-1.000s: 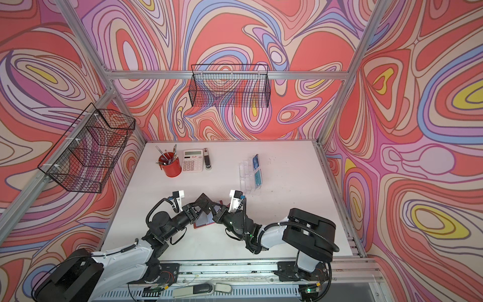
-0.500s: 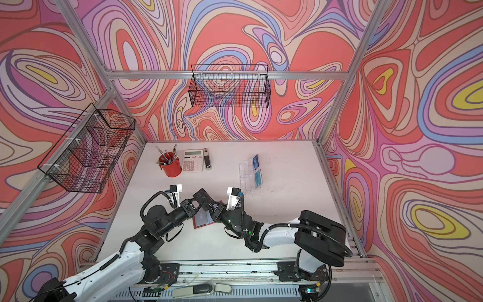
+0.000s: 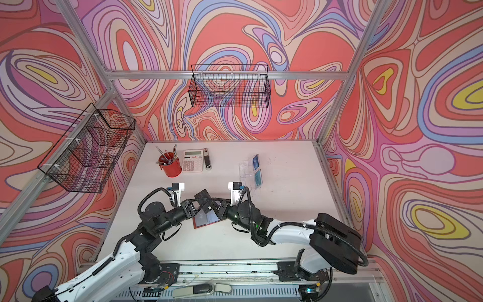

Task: Insert credit cards into a card holder
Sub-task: Pick up the credit card from the storage box.

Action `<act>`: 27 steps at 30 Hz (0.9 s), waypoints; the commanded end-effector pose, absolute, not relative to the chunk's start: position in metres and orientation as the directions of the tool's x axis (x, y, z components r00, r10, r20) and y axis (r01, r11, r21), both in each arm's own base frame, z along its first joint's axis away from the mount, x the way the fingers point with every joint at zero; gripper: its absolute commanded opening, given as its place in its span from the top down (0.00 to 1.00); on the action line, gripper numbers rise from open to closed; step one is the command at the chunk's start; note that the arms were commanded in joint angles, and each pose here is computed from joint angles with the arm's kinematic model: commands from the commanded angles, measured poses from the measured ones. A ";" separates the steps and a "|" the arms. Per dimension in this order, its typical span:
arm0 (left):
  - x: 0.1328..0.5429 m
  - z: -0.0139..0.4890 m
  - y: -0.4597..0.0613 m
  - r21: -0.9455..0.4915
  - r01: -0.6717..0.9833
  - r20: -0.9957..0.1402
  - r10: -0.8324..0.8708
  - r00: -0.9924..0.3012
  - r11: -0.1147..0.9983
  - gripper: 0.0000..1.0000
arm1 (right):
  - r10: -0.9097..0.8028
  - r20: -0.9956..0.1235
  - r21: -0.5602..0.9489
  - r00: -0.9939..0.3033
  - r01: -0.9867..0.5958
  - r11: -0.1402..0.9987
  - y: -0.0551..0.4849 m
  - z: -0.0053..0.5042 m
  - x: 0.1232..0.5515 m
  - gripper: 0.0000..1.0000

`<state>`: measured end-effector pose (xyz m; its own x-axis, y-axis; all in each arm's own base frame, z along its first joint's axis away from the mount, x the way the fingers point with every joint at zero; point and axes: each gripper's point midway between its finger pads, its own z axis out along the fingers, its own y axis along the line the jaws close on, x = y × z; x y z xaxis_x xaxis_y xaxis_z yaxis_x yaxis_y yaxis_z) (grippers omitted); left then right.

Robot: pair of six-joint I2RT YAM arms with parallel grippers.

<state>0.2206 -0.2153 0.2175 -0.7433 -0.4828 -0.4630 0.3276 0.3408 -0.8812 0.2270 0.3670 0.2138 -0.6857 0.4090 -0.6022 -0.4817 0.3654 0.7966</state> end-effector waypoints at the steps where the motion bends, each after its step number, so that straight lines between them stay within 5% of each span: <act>1: 0.208 0.224 -0.227 -0.878 0.368 -0.470 -0.403 -0.785 0.306 1.00 | 0.378 -0.621 0.784 -0.687 -0.557 0.275 0.377 0.238 0.213 0.77; 11: 0.209 0.219 -0.223 -0.863 0.355 -0.486 -0.396 -0.779 0.360 0.97 | 0.377 -0.610 0.789 -0.697 -0.575 0.216 0.378 0.246 0.207 1.00; 16: 0.217 0.197 -0.194 -0.830 0.228 -0.489 -0.466 -0.737 0.509 0.43 | 0.406 -0.609 0.792 -0.681 -0.552 0.261 0.365 0.242 0.215 1.00; 18: 0.218 0.184 -0.173 -0.800 0.138 -0.492 -0.506 -0.709 0.584 0.31 | 0.431 -0.608 0.794 -0.667 -0.519 0.316 0.355 0.233 0.223 1.00; 22: 0.213 0.156 -0.120 -0.712 -0.122 -0.483 -0.608 -0.630 0.692 0.23 | 0.450 -0.622 0.778 -0.641 -0.442 0.446 0.340 0.206 0.237 1.00; 27: 0.210 0.146 -0.099 -0.718 -0.193 -0.480 -0.676 -0.559 0.669 0.19 | 0.417 -0.627 0.763 -0.658 -0.412 0.498 0.350 0.172 0.246 1.00</act>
